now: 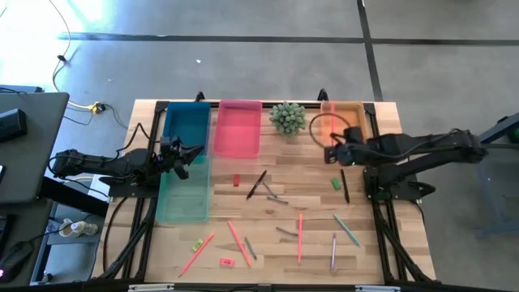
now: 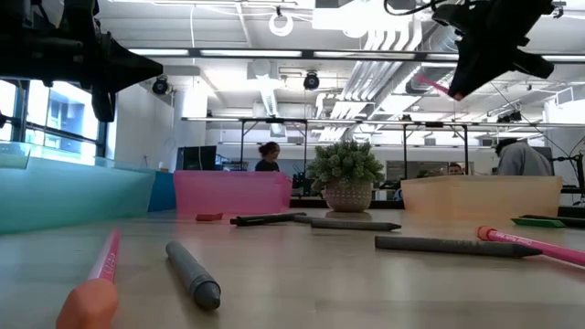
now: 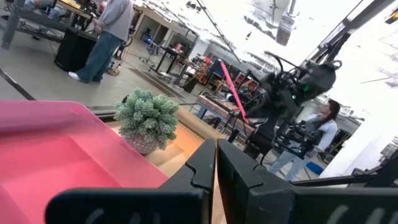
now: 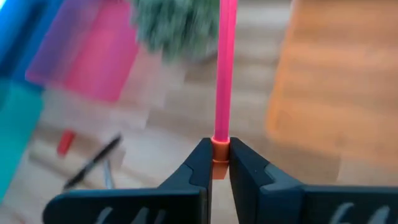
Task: Sort crayons/erasers/pens/pencils in bins
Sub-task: Put the pink pencil into the orange bin
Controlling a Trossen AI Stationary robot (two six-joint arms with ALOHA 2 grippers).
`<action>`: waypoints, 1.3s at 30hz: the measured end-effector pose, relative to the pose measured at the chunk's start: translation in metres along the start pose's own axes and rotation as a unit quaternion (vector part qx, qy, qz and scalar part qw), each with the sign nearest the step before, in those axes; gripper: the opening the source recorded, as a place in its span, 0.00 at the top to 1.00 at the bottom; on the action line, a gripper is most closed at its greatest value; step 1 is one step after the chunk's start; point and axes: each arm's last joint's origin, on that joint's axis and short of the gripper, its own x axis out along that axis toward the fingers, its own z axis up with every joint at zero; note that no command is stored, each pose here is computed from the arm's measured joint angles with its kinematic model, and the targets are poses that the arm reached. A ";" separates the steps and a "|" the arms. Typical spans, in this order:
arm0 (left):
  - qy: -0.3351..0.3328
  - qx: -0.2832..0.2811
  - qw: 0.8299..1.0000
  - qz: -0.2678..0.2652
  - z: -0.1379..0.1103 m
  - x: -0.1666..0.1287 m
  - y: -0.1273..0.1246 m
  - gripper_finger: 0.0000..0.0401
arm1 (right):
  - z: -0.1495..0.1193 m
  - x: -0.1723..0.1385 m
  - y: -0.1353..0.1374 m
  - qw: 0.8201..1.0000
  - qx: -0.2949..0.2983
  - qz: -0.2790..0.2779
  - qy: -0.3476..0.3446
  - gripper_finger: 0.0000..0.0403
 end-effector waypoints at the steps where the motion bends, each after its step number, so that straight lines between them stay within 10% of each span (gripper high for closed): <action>1: 0.000 0.000 1.000 0.000 0.000 0.000 0.000 0.99 | 0.004 -0.001 -0.003 1.000 0.000 -0.004 -0.015 0.95; 11: 0.000 0.000 1.000 0.000 0.000 0.000 0.000 0.99 | 0.042 0.009 -0.029 0.988 -0.058 -0.111 -0.091 0.95; 39: -0.006 0.002 1.000 0.019 0.000 0.000 0.001 0.98 | 0.071 0.106 -0.079 0.931 -0.085 -0.224 0.276 0.95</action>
